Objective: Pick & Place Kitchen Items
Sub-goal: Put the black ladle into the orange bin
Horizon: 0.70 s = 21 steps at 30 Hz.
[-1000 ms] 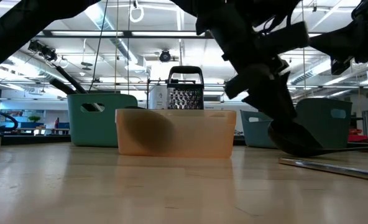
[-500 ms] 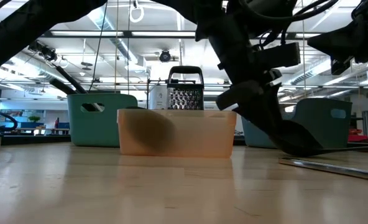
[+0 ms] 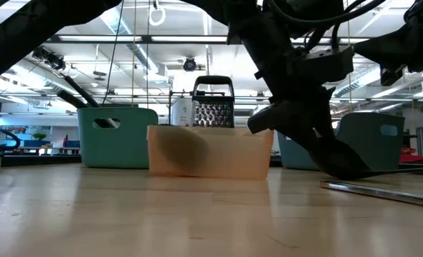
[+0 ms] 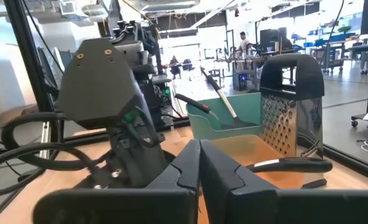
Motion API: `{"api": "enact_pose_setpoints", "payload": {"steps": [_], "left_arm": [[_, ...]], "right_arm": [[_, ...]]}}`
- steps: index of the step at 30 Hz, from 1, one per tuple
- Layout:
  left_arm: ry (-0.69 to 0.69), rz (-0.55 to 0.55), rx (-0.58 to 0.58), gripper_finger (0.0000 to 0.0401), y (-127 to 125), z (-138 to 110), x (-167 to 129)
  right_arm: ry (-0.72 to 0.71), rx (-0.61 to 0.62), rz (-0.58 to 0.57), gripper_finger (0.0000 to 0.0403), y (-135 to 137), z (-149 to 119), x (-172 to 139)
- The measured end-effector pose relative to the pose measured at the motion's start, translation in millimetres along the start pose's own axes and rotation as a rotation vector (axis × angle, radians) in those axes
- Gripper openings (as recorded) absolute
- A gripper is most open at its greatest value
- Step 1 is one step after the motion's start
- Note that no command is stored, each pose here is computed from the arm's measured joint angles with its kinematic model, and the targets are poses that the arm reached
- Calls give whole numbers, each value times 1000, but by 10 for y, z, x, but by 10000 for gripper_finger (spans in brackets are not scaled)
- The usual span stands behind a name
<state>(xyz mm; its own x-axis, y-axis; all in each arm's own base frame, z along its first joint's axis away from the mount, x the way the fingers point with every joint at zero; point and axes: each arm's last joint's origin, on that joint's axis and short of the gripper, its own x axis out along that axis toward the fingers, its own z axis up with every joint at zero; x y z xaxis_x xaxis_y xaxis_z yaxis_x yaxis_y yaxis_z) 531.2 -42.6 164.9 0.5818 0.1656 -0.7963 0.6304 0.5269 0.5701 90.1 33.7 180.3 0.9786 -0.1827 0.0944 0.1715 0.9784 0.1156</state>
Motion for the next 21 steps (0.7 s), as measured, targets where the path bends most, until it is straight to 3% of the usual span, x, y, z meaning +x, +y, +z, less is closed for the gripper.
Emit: {"api": "enact_pose_setpoints", "payload": {"steps": [6, 9, 21], "left_arm": [[41, 56, 76, 210, -94, 127, -7], [79, 2, 95, 204, -217, 86, 121], [125, 55, 117, 164, -203, 29, 268]], "right_arm": [[0, -1, 0, 16, 0, 0, 0], [0, -1, 0, 16, 0, 0, 0], [-4, 4, 0, 16, 0, 5, 0]]}}
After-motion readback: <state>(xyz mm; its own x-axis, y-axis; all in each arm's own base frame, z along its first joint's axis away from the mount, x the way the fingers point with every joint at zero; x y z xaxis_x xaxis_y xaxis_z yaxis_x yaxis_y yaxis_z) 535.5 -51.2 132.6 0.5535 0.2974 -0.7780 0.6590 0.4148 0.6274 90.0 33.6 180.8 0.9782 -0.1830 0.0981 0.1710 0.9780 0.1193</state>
